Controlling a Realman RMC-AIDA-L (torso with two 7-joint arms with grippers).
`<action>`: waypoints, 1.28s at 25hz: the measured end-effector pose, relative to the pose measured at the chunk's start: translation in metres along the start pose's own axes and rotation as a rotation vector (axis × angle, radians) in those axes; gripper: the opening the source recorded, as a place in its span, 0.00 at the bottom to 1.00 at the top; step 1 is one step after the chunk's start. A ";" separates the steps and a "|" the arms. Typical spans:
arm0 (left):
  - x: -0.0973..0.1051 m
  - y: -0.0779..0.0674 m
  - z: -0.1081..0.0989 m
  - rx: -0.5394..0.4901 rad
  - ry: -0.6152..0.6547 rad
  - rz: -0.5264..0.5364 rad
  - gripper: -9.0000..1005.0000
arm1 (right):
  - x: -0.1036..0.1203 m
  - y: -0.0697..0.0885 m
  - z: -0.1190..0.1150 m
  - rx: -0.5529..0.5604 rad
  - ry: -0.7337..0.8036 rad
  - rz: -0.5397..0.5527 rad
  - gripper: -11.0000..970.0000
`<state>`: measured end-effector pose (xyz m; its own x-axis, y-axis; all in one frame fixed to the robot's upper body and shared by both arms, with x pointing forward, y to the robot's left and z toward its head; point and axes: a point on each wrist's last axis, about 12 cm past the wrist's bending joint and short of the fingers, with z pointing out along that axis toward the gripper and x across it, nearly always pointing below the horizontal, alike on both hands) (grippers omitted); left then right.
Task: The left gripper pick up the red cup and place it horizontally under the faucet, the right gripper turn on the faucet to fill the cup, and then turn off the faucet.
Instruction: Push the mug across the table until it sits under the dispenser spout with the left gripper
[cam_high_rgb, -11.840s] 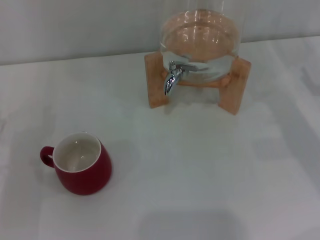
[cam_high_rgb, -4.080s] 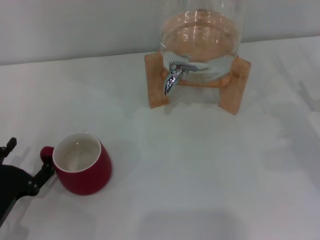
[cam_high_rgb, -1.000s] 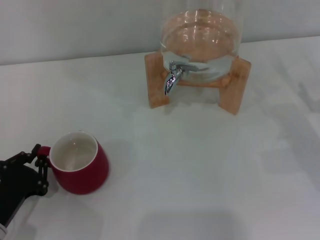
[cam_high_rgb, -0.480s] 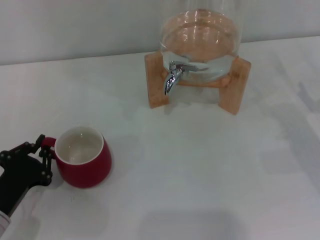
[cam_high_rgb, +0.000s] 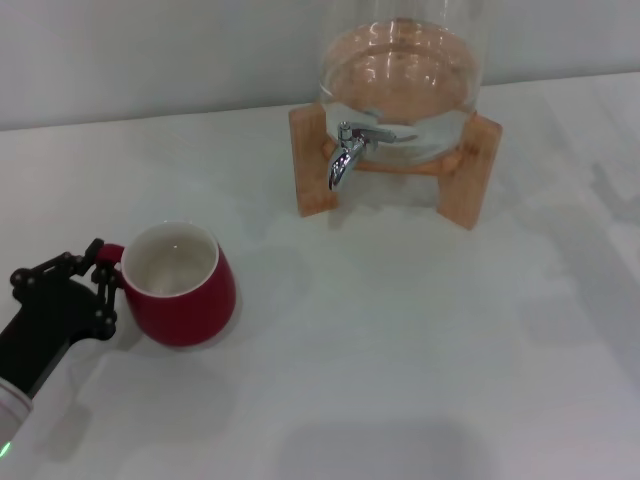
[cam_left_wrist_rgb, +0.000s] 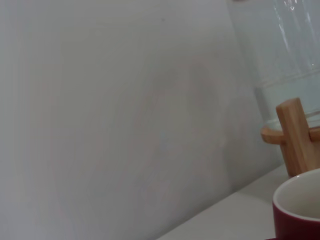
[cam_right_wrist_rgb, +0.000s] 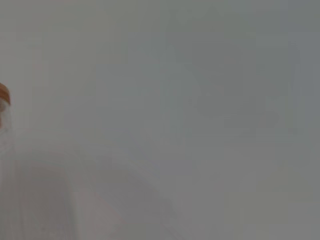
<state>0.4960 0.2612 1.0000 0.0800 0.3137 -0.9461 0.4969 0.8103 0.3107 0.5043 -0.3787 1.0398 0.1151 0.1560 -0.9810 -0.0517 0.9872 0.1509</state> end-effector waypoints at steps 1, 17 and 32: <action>-0.001 0.001 0.003 0.005 0.000 -0.003 0.10 | 0.000 0.001 0.000 -0.007 0.001 0.005 0.90; -0.022 0.013 0.057 0.056 0.014 -0.011 0.10 | -0.003 0.010 0.004 -0.079 -0.020 0.018 0.90; -0.042 0.009 0.094 0.152 0.029 0.031 0.10 | -0.007 0.011 0.003 -0.096 -0.053 0.022 0.90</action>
<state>0.5779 0.2088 1.0338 0.0737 0.3530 -0.9327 0.6195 0.7167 0.3202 0.5063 -0.3685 1.0493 0.1649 0.1812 -0.9695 -0.1493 0.9762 0.1570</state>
